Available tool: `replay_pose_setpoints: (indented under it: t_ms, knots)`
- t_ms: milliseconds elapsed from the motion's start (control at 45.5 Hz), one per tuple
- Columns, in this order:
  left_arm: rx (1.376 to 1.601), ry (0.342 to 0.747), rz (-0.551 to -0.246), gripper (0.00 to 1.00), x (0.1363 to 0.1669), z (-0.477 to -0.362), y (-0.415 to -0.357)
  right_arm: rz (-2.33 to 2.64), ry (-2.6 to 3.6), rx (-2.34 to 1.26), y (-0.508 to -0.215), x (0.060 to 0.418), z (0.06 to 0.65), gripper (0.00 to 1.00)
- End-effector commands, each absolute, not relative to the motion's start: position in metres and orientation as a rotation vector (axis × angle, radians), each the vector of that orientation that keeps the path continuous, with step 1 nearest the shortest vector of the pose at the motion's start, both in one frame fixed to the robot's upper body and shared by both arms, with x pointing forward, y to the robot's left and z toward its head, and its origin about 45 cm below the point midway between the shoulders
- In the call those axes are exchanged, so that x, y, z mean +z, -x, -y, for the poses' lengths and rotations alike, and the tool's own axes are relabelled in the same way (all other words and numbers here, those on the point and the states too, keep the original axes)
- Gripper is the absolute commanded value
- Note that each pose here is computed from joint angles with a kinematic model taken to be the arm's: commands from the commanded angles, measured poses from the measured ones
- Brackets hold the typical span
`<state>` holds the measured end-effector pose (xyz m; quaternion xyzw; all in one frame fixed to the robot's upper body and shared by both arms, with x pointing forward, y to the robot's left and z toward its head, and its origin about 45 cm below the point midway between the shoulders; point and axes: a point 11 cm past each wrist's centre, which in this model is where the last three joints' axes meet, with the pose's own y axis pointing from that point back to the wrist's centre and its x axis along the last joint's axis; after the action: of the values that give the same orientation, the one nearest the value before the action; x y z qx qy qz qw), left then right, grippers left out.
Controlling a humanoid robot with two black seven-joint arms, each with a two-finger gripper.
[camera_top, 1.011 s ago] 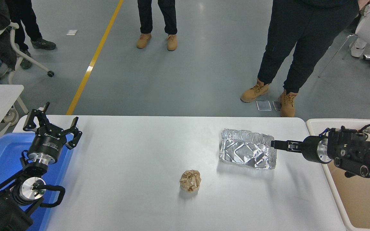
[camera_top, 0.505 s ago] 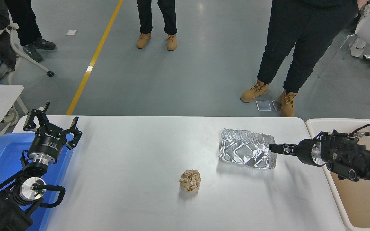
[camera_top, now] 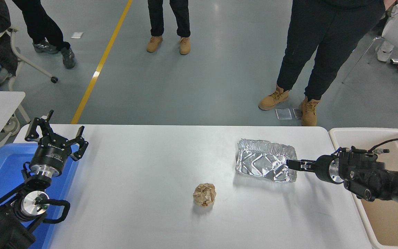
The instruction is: Clean the table surface
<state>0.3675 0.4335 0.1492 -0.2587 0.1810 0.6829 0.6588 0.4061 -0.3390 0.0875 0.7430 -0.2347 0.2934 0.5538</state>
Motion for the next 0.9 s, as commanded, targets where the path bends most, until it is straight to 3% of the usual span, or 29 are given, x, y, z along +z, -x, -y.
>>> replay_pose_setpoints:
  t_ms: [0, 374, 637, 879]
  knots:
    - [1.545, 0.586, -0.409, 0.99, 0.1496, -0.4334, -0.3678, 0.551, -1.758, 0.71, -0.4083, 0.0845, 0.3298, 0.79]
    - [1.545, 0.586, -0.409, 0.99, 0.1496, -0.4334, -0.3678, 0.544, -1.765, 0.709, -0.4066, 0.0816, 0.3264, 0.71]
    - [1.545, 0.586, -0.409, 0.99, 0.1496, -0.4334, -0.3678, 0.526, -1.764, 0.709, -0.4035, 0.0783, 0.3263, 0.51]
    - [1.545, 0.586, -0.409, 0.99, 0.1496, -0.4334, -0.3678, 0.523, -1.765, 0.709, -0.4028, 0.0776, 0.3263, 0.38]
